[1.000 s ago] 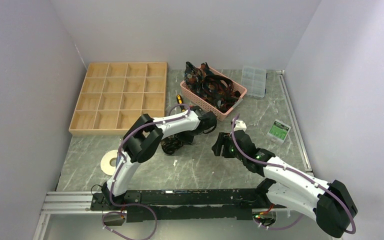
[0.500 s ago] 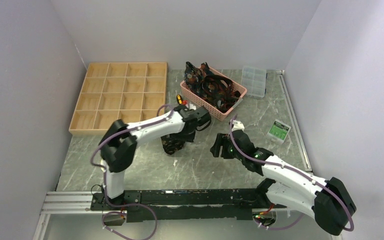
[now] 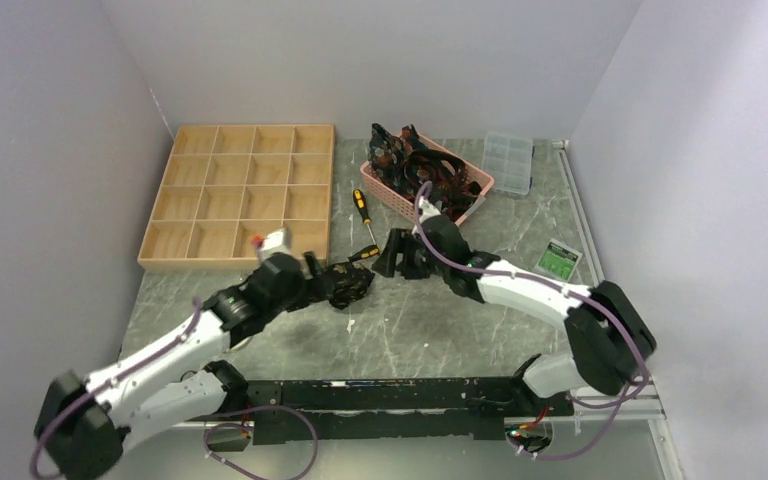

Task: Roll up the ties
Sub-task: Roll the tie at the center of the board.

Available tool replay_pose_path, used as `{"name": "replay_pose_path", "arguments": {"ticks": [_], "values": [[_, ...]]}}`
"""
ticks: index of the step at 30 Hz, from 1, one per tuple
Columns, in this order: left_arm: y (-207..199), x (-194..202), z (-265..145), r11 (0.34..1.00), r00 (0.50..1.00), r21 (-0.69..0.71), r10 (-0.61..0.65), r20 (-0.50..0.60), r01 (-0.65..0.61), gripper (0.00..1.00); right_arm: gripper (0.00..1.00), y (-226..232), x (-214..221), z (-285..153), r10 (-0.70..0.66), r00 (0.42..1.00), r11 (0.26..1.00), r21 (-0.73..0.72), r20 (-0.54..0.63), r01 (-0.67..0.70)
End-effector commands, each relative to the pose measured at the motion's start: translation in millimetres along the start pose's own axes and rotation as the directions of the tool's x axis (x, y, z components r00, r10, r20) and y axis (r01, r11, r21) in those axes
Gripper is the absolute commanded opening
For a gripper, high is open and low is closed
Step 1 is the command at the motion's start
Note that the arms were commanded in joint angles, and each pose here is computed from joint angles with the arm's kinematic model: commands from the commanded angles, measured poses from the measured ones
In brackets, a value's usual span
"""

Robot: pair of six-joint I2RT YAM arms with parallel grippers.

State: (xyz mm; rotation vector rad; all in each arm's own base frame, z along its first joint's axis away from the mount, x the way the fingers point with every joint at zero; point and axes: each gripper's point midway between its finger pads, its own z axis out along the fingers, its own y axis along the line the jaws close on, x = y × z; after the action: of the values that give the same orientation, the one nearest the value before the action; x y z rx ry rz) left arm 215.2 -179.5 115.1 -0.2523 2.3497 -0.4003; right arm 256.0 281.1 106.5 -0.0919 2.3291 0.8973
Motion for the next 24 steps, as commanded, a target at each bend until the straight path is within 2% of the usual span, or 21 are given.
{"name": "replay_pose_path", "arguments": {"ticks": [1, 3, 5, 8, 14, 20, 24], "values": [[-16, -32, 3, 0.902, 0.963, 0.37, -0.261, 0.062, 0.22, 0.93, 0.73, 44, -33, 24, -0.041, 0.998, 0.992, -0.118, 0.037, 0.045], [-15, -43, 0, 0.859, 0.949, 0.449, -0.308, 0.071, 0.246, 0.93, 0.73, 44, -32, 36, -0.053, 0.998, 0.992, -0.113, 0.016, 0.054], [-20, -45, 1, 0.834, 0.952, 0.496, -0.302, 0.04, 0.244, 0.93, 0.72, 40, -27, 47, -0.067, 0.998, 0.993, -0.096, -0.012, 0.066], [-23, -40, 15, 0.829, 0.961, 0.5, -0.275, -0.021, 0.249, 0.93, 0.71, 35, -21, 57, -0.084, 0.996, 0.993, -0.088, -0.036, 0.081], [-18, -31, 39, 0.791, 0.941, 0.516, -0.318, -0.114, 0.329, 0.93, 0.7, 26, -8, 73, -0.09, 0.992, 0.993, -0.083, -0.087, 0.082], [-6, -18, 52, 0.8, 0.933, 0.48, -0.322, -0.161, 0.359, 0.93, 0.7, 21, 1, 78, -0.066, 0.993, 0.995, -0.082, -0.101, 0.058], [0, -8, 56, 0.811, 0.931, 0.458, -0.313, -0.187, 0.364, 0.93, 0.71, 32, -12, 67, -0.053, 0.998, 0.993, -0.111, -0.039, 0.048]]}}
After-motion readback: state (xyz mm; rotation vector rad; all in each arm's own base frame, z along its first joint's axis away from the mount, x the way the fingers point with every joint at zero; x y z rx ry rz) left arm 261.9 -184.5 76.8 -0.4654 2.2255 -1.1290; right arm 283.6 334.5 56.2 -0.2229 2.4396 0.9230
